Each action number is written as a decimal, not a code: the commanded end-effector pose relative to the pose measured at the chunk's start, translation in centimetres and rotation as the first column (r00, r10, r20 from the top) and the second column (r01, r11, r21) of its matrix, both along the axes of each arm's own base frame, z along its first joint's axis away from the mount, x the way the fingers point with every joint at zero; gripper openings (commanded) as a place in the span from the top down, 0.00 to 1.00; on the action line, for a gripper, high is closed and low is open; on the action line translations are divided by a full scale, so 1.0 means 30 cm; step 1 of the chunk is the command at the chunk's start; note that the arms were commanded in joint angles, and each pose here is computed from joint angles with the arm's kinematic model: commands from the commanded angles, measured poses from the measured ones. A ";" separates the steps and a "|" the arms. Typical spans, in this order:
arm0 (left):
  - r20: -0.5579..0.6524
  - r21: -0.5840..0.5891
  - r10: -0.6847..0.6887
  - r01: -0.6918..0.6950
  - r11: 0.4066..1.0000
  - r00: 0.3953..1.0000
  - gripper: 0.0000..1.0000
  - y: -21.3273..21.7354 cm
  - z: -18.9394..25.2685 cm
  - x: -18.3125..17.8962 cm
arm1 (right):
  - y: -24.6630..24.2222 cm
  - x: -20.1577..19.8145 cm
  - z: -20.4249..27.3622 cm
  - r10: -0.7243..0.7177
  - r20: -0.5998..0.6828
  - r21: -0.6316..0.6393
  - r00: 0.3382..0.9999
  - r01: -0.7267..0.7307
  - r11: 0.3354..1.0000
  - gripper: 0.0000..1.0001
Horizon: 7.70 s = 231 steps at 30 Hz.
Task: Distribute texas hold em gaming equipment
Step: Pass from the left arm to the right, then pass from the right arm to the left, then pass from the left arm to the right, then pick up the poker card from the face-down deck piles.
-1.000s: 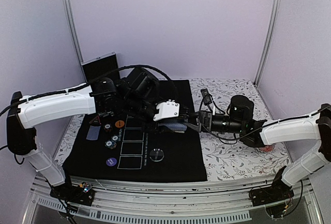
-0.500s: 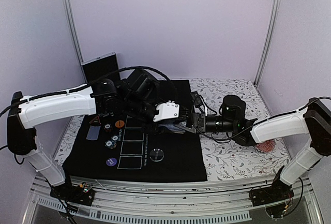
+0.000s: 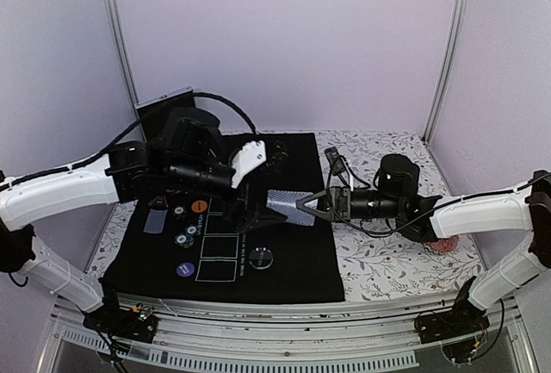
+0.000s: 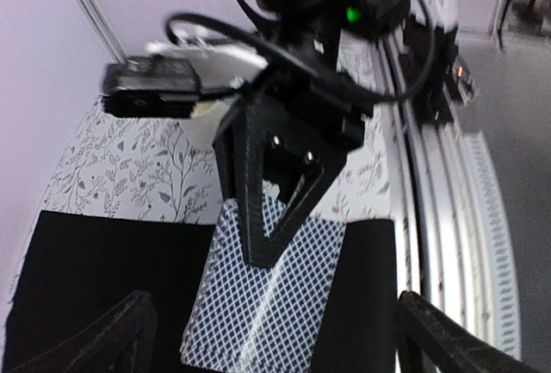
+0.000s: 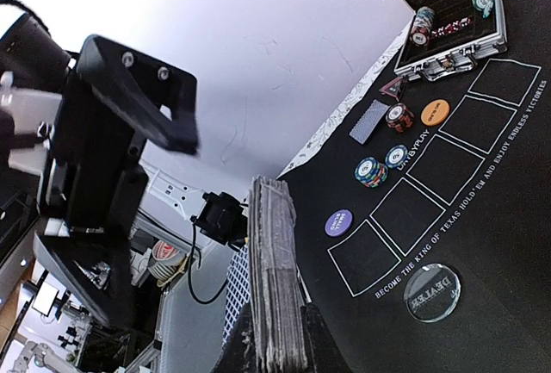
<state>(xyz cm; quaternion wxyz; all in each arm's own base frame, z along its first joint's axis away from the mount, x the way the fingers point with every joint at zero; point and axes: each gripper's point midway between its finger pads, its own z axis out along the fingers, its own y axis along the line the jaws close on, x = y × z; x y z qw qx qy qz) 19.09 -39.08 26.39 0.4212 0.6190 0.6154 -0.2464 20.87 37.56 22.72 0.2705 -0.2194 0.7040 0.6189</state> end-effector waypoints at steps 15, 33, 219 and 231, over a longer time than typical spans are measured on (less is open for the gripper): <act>-0.653 -0.298 0.160 -0.446 0.844 0.740 0.06 0.143 -0.066 0.154 | 0.013 -0.006 0.015 -0.004 0.107 -0.048 0.994 0.009 0.999 0.98; -0.737 -0.253 0.033 -0.321 0.913 0.675 0.68 0.025 -0.204 0.061 | 0.025 -0.003 0.011 0.006 0.126 -0.049 0.992 0.000 0.999 0.97; -0.781 -0.218 0.109 -0.432 0.875 0.615 0.37 0.192 -0.050 -0.021 | 0.072 0.011 -0.023 0.329 0.927 -0.362 0.182 0.193 0.912 0.52; -0.788 -0.200 0.111 -0.423 0.884 0.605 0.57 0.153 -0.092 -0.014 | 0.069 0.004 -0.008 0.323 0.930 -0.354 0.176 0.188 0.916 0.53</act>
